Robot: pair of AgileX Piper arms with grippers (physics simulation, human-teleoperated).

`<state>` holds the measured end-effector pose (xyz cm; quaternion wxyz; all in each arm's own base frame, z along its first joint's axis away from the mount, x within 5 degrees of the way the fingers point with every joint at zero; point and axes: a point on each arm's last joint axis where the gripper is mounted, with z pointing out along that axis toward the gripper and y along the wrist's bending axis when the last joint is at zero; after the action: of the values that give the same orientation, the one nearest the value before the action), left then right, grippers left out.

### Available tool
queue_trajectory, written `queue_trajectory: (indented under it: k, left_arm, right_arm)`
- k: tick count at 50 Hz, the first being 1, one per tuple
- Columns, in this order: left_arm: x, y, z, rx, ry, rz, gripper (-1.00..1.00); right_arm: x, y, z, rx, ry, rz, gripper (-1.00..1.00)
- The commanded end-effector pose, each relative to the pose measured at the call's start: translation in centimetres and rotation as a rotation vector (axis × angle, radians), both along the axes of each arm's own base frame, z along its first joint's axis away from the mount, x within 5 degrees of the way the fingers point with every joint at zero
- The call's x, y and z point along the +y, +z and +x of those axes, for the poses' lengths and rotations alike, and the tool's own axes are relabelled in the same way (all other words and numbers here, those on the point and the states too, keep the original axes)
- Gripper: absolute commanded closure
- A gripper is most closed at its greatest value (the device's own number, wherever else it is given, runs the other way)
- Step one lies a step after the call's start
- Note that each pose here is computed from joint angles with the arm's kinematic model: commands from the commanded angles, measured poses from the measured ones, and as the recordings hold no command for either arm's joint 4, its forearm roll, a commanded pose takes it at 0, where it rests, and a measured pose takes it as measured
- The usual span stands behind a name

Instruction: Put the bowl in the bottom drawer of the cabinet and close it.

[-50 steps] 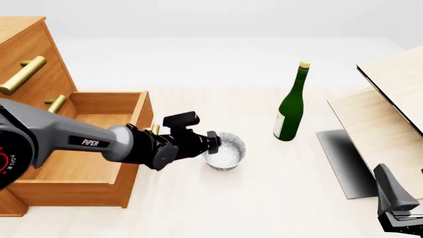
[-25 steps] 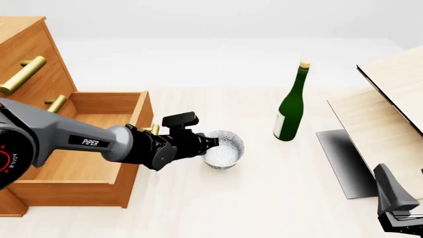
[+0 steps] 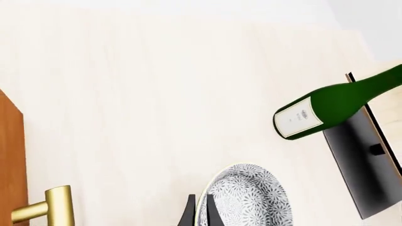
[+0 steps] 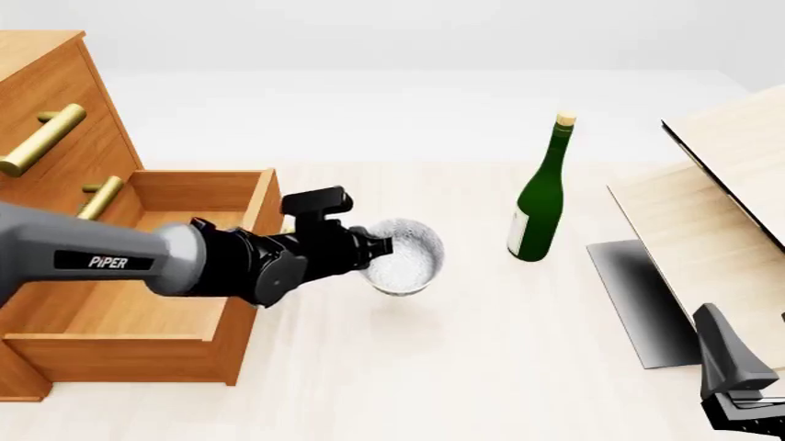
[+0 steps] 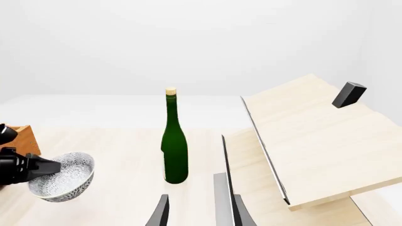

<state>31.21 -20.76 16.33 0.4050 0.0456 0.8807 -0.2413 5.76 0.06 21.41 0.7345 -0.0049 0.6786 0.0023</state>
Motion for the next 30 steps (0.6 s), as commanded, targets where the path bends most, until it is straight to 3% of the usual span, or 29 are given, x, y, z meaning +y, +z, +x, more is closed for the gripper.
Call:
queue_trajectory:
  k: [1,30]
  left_arm:
    - [0.8,1.8,-0.5,-0.044,0.004,-0.010,1.00]
    - [2.1,5.0,-2.5,-0.110,-0.015,-0.018,1.00]
  right_arm:
    - [0.0,0.0,0.0,0.000,0.000,0.000,-1.00]
    - [0.0,0.0,0.0,0.000,0.000,0.000,-1.00]
